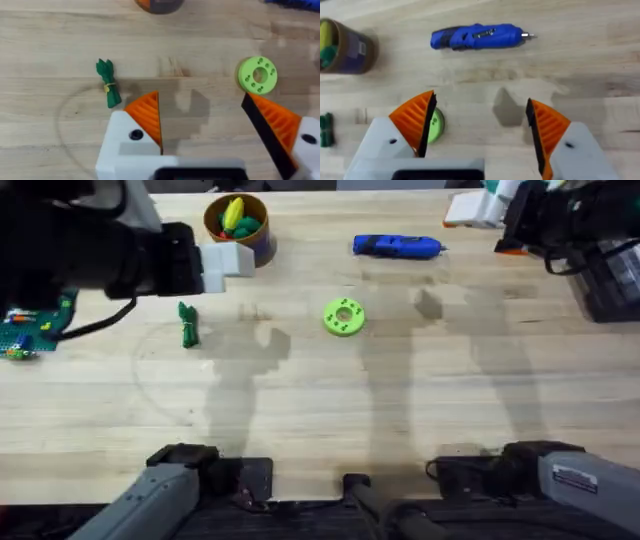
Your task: Pick up the gripper from the table and insert it into the empty holder that is missing its gripper. Then pick up a screw, insert it into the mounting hole, and use the screwdriver to tighten it. Finally, clean up the table by picking up the vegetable and placing it into the bucket.
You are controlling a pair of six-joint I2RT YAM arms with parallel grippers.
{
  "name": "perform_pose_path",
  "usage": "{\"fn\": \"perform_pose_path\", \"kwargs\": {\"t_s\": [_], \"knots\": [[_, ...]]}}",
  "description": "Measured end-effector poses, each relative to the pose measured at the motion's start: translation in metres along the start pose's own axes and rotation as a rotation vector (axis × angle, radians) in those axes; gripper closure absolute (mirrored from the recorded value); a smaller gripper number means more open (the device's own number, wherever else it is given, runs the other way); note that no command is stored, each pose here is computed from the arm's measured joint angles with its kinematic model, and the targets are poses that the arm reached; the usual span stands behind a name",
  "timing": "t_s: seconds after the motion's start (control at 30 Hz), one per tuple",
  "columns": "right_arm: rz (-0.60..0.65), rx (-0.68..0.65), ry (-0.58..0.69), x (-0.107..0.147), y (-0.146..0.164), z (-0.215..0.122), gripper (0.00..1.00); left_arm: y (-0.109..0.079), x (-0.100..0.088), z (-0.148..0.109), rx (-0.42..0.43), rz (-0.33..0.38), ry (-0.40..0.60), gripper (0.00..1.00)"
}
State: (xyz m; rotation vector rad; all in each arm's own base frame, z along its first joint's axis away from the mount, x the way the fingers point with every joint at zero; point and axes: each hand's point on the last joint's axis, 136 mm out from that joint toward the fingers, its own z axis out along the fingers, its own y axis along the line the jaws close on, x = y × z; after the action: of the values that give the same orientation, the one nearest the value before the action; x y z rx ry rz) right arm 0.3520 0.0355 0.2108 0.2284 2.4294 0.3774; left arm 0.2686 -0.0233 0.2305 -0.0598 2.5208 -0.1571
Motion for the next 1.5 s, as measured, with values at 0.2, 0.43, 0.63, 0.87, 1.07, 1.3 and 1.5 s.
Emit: {"fn": "perform_pose_path", "kwargs": {"t_s": [0.2,0.43,0.63,0.87,1.07,1.3,1.5], "knots": [[-0.06,0.117,0.249,0.051,-0.019,-0.027,0.008,0.047,0.018,0.047,-0.139,-0.13,0.207,0.015],[-0.119,0.145,0.3,0.057,-0.022,-0.043,0.009,0.1,0.045,0.08,-0.268,-0.247,0.389,0.014],[-0.135,0.14,0.276,0.051,-0.021,-0.042,0.008,0.108,0.057,0.114,-0.273,-0.252,0.481,0.014],[-0.137,0.137,0.265,0.048,-0.02,-0.041,0.008,0.119,0.066,0.169,-0.277,-0.255,0.532,0.014],[-0.137,0.137,0.265,0.048,-0.02,-0.041,0.008,0.12,0.065,0.181,-0.266,-0.258,0.521,0.014],[-0.138,0.137,0.263,0.048,-0.02,-0.041,0.008,0.118,0.065,0.182,-0.244,-0.273,0.516,0.407],[-0.138,0.137,0.263,0.048,-0.02,-0.041,0.008,0.118,0.063,0.183,-0.244,-0.275,0.507,0.986]]}}
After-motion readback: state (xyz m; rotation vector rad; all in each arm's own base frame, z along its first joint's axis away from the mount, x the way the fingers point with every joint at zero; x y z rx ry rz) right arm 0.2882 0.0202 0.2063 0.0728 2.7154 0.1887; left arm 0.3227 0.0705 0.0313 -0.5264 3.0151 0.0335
